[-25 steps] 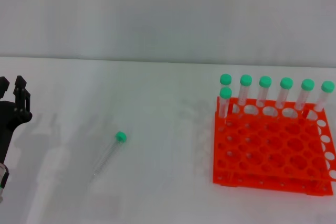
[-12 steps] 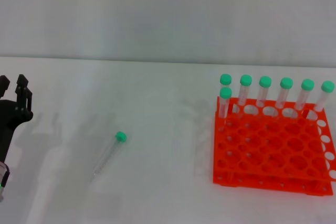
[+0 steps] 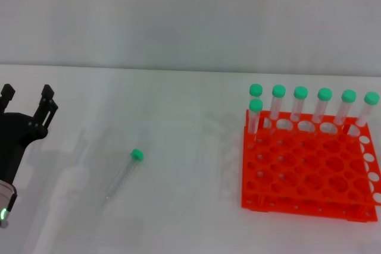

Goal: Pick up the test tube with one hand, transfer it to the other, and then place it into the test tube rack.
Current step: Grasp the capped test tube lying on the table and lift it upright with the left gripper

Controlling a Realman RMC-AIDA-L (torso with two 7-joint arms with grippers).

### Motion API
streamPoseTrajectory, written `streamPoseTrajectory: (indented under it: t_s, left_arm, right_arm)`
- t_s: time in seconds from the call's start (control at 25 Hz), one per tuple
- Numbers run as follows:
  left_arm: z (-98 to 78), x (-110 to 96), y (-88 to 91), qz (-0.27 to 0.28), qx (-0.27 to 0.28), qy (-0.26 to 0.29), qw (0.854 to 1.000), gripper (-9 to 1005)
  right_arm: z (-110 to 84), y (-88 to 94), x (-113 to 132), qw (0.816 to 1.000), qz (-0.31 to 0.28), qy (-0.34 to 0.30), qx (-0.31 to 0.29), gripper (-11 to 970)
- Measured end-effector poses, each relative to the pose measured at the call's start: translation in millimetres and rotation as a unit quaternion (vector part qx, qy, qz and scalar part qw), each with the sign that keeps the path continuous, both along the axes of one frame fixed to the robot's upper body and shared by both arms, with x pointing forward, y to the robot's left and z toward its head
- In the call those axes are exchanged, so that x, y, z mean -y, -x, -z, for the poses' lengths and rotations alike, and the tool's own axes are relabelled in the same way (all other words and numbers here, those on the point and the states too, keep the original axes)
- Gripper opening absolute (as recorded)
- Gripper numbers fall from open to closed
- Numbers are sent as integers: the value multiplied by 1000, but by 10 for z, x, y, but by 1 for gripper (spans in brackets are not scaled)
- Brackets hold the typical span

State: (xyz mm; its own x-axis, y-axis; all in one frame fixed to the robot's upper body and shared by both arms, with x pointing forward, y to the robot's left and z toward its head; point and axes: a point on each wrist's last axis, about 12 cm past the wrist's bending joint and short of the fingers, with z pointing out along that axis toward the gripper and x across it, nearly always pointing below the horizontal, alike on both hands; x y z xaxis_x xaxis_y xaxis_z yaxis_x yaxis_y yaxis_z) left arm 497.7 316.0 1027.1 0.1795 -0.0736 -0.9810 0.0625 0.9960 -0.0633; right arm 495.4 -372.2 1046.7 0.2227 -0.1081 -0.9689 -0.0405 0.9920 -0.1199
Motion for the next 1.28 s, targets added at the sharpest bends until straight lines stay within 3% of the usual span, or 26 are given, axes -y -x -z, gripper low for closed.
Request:
streamPoseTrajectory:
  t_s: [0.24, 0.44, 0.68, 0.92, 1.28]
  left_arm:
    - [8, -1, -15, 2, -6, 2, 1000, 815]
    - [7, 20, -19, 17, -8, 5, 1000, 893]
    - [-40, -27, -85, 68, -18, 44, 997, 893]
    - [-141, -214, -204, 124, -58, 94, 986, 892]
    - [-413, -463, -373, 198, -142, 151, 958, 892]
  right_arm:
    - [10, 16, 10, 1000, 2, 0, -2, 313]
    - [30, 40, 21, 1000, 7, -3, -6, 314]
    - [37, 47, 24, 1000, 9, -4, -8, 315]
    - [40, 52, 28, 1000, 10, -4, -8, 316]
    - [37, 34, 22, 1000, 9, -3, -9, 318]
